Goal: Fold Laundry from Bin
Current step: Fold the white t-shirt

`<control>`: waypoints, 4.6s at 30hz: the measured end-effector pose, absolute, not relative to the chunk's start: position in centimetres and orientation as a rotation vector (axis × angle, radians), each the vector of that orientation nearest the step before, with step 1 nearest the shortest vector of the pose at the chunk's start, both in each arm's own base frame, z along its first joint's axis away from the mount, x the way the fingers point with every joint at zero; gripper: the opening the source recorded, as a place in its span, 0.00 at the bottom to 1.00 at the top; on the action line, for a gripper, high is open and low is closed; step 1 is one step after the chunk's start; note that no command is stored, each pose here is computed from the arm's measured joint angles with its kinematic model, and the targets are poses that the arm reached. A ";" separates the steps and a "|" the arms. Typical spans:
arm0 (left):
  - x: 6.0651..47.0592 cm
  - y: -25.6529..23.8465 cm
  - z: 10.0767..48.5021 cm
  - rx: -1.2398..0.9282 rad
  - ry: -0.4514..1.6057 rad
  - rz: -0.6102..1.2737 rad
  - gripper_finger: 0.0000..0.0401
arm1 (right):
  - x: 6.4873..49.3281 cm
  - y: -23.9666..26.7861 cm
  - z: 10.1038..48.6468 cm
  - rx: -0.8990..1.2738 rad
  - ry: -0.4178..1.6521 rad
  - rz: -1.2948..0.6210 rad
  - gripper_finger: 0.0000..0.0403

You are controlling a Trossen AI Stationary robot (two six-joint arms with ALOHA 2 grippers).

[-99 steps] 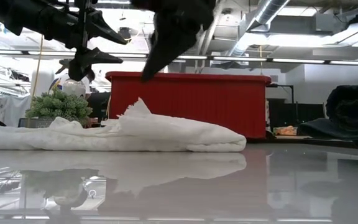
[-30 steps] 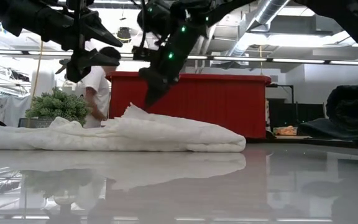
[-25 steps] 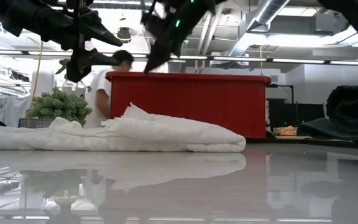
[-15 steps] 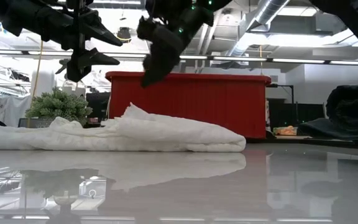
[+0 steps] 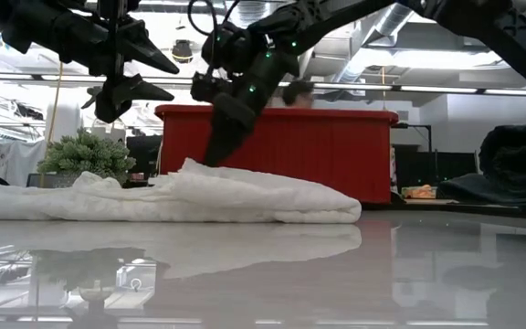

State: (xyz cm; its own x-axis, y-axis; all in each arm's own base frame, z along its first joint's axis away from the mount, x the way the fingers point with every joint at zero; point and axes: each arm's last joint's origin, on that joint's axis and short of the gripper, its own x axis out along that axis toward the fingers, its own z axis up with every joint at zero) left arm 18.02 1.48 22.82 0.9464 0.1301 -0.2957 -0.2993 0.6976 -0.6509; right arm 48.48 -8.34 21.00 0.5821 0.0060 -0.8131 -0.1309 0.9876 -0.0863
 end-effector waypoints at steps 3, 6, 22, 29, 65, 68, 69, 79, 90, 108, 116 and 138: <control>18.0 1.5 22.8 -0.761 0.228 0.257 0.46 | 48.3 -8.8 20.8 -0.136 0.969 0.075 0.40; 18.0 1.6 22.8 -0.760 0.225 0.266 0.46 | 48.2 -9.1 20.7 -0.134 0.967 0.070 0.25; 18.0 1.6 22.8 -0.752 0.225 0.272 0.46 | 48.6 -11.1 22.6 -0.144 0.889 -0.039 0.04; 18.0 1.6 22.8 -0.752 0.226 0.272 0.46 | 48.5 -12.1 23.5 -0.097 0.844 -0.014 0.06; 26.9 0.0 20.0 -0.654 0.372 0.248 0.46 | 38.3 -11.9 27.0 0.660 1.408 -0.263 0.62; 28.5 0.0 19.1 -0.630 0.424 0.243 0.46 | 38.3 -11.5 24.9 0.694 1.419 -0.291 0.70; 28.8 0.0 18.8 -0.633 0.438 0.252 0.46 | 38.1 -11.4 24.3 0.701 1.417 -0.300 0.72; 28.5 0.2 19.9 -0.593 0.391 0.264 0.46 | 31.5 -11.4 23.7 0.844 0.893 -0.505 0.76; 24.5 1.9 16.6 -0.814 0.260 0.221 0.46 | 28.8 -8.5 18.3 0.970 0.626 -0.590 0.76; 25.6 4.0 11.0 -0.765 0.533 0.489 0.46 | 32.7 -8.9 13.0 1.024 0.675 -0.492 0.76; 26.4 4.4 9.3 -0.769 0.558 0.480 0.46 | 33.6 -8.6 12.0 0.976 0.738 -0.434 0.58; 31.9 5.9 17.0 -0.836 0.466 0.167 0.46 | 28.3 -9.2 18.1 0.893 0.851 -0.665 0.11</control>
